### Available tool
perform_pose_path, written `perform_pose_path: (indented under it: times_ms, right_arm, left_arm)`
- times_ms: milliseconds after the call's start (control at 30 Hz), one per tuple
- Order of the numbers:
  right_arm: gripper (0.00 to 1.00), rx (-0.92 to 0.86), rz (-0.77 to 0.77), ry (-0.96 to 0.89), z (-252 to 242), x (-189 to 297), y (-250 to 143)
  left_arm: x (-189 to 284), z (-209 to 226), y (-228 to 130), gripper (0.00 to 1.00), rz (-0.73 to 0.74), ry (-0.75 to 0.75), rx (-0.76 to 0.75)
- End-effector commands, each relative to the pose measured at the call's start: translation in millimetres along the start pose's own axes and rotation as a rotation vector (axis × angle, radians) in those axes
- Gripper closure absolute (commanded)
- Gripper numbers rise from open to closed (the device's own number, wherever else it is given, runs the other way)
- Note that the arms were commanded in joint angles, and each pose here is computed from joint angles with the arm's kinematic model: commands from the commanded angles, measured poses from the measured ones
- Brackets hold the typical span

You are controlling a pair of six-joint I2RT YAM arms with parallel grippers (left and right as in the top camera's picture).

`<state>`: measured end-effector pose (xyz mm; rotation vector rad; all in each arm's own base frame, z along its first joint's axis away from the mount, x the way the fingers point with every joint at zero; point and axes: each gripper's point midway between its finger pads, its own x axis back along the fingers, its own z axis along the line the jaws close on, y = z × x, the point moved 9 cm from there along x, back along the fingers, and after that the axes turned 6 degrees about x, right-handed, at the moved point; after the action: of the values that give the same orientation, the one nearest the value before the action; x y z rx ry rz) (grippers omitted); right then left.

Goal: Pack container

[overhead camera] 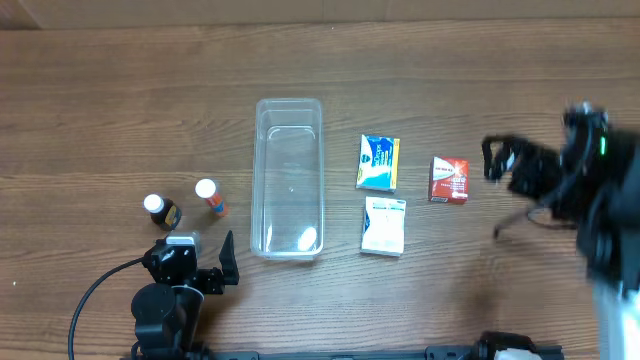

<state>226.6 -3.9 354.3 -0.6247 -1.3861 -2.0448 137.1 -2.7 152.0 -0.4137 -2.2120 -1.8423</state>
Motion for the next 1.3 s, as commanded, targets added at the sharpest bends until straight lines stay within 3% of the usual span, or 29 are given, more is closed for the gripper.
perform_pose_path:
  times_ms: [0, 133, 233, 400, 633, 1033, 1267]
  right_arm:
    - [0.00, 0.064, 0.105, 0.121, 8.0, -39.8, 31.5]
    - [0.00, 0.092, 0.321, -0.065, 3.8, -129.7, 16.0]
    - [0.00, 0.294, 0.392, -0.163, 38.4, -177.7, -10.0]
    - [0.00, 0.280, 0.569, -0.116, 53.2, -243.6, -54.6]
    - [0.00, 0.283, 0.521, -0.094, 65.0, -258.4, -56.7]
    - [0.00, 0.070, 0.603, -0.335, 79.0, -313.2, -128.4]
    - [0.00, 0.173, 0.547, -0.343, 87.3, -306.9, -107.0]
  left_arm:
    - [0.5, -0.6, 0.1, 0.00, -0.006, -0.008, -0.013]
    - [0.5, -0.6, 0.1, 0.00, -0.006, -0.008, -0.013]
    - [0.5, -0.6, 0.1, 0.00, -0.006, -0.008, -0.013]
    - [0.5, -0.6, 0.1, 0.00, -0.006, -0.008, -0.013]
    - [0.5, -0.6, 0.1, 0.00, -0.006, -0.008, -0.013]
    - [0.5, -0.6, 0.1, 0.00, -0.006, -0.008, -0.013]
    - [0.5, -0.6, 0.1, 0.00, -0.006, -0.008, -0.013]
